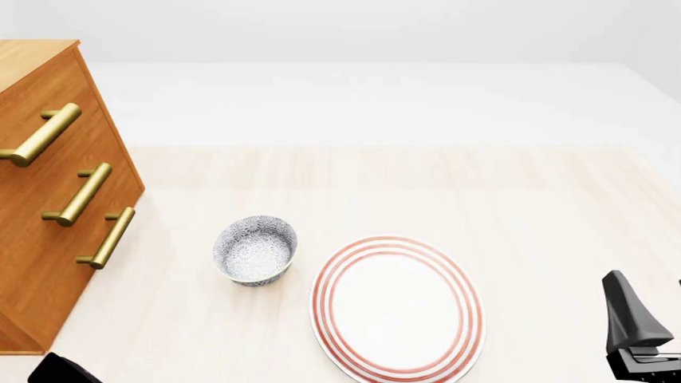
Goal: Stack the bowl in the middle on the bowl at the back.
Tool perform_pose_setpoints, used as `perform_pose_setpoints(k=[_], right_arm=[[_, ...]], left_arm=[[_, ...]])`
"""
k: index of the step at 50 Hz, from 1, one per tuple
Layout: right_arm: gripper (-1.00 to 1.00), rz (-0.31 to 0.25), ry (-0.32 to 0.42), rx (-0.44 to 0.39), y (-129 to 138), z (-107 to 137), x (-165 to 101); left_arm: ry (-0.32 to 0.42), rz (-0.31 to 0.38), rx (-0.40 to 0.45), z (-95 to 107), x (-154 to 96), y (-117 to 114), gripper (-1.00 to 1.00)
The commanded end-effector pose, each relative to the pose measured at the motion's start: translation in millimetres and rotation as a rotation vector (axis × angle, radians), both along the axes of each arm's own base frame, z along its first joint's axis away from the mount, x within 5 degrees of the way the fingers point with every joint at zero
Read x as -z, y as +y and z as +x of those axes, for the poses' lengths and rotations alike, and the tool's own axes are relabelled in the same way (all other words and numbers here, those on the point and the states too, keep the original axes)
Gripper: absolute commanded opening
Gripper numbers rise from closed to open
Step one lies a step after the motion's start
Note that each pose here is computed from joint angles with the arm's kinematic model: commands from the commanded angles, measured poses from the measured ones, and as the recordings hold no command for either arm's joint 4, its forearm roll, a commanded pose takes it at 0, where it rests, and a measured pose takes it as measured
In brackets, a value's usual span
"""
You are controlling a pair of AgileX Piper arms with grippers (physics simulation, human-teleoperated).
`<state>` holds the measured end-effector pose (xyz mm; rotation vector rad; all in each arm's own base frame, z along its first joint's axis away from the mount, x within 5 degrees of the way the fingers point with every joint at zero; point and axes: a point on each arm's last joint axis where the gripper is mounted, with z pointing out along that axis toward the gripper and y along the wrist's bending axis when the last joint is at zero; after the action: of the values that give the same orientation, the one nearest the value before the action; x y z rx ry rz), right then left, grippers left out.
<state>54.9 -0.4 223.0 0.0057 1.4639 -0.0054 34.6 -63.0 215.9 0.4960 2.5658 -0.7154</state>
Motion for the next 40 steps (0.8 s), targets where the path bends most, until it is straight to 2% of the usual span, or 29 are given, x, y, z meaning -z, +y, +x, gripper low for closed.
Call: perform_pose_setpoints(k=[1,24,40], right_arm=[[1.00,0.000,0.000,0.000,0.0,0.0,0.0],[1.00,-0.001,0.000,0.000,0.0,0.0,0.1],[1.00,-0.005,-0.001,-0.003,0.2,-0.6,-1.7]], left_arm=[[-0.003,-0.001,0.010,0.1,-1.2,-1.3,1.00],[-0.012,0.004,0.002,0.2,-3.7,1.8,1.00],[-0.086,-0.019,-0.043,-5.2,-44.9,21.7,1.00]])
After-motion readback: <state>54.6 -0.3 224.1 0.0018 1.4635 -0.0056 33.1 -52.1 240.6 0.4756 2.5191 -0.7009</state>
